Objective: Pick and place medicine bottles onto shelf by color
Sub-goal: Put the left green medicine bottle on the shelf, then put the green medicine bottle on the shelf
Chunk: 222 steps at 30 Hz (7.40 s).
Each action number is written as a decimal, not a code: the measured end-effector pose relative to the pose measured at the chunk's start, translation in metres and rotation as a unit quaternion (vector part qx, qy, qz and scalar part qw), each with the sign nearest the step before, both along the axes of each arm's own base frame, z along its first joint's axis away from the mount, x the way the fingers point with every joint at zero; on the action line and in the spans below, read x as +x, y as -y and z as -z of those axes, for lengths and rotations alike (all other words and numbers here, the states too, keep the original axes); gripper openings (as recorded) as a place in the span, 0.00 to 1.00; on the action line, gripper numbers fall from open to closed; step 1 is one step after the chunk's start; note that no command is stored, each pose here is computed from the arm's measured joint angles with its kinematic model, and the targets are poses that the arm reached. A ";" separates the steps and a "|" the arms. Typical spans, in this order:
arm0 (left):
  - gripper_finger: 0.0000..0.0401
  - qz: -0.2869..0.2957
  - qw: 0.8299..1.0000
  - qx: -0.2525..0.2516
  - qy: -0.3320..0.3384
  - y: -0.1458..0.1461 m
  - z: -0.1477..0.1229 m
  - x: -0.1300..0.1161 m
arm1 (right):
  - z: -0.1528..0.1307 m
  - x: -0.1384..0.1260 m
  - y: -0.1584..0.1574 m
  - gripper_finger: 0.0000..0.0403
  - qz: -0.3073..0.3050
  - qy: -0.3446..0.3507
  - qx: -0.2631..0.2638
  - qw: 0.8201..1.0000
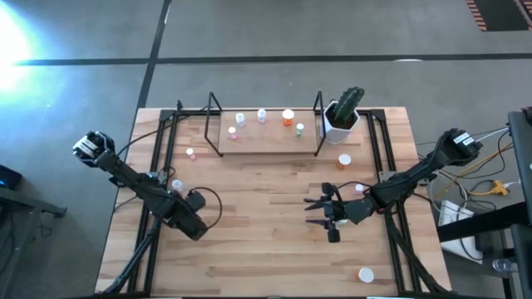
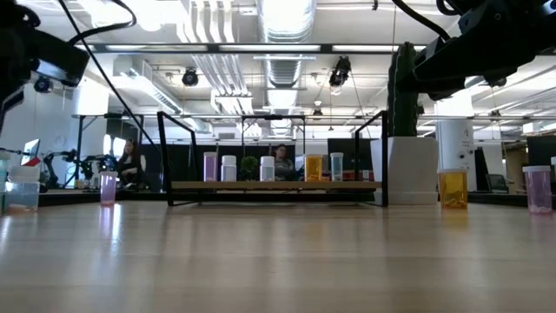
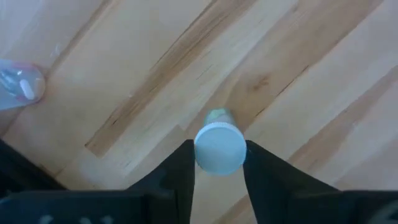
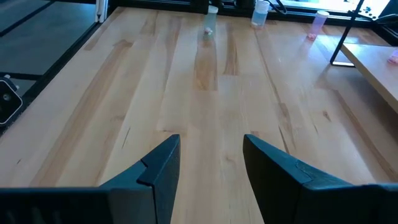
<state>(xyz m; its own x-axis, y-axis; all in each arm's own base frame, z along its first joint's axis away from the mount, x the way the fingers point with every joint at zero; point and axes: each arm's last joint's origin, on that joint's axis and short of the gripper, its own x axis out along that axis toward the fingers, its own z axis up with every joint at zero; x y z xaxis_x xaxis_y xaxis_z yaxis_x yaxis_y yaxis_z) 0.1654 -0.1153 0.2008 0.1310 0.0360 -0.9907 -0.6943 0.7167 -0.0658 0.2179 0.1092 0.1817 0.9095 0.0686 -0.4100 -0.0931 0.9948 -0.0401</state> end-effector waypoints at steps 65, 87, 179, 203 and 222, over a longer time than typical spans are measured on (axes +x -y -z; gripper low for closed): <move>0.47 0.124 0.982 0.144 0.016 -0.294 -0.056 0.213 | 0.007 -0.004 0.002 0.41 0.014 -0.022 0.019 0.999; 0.62 0.165 0.977 0.138 0.005 -0.183 -0.127 0.159 | 0.007 -0.003 0.002 0.41 0.014 -0.020 0.020 1.000; 0.62 0.266 0.828 0.281 0.406 -0.008 0.045 0.193 | 0.037 -0.026 -0.056 0.20 0.112 -0.188 -0.040 0.975; 0.62 0.145 0.896 0.269 0.321 -0.022 0.080 0.136 | -0.014 0.140 0.181 0.22 0.217 -0.083 0.017 0.973; 0.62 0.144 0.892 0.264 0.337 -0.019 0.080 0.135 | -0.004 0.149 0.287 0.23 0.321 -0.179 0.025 0.930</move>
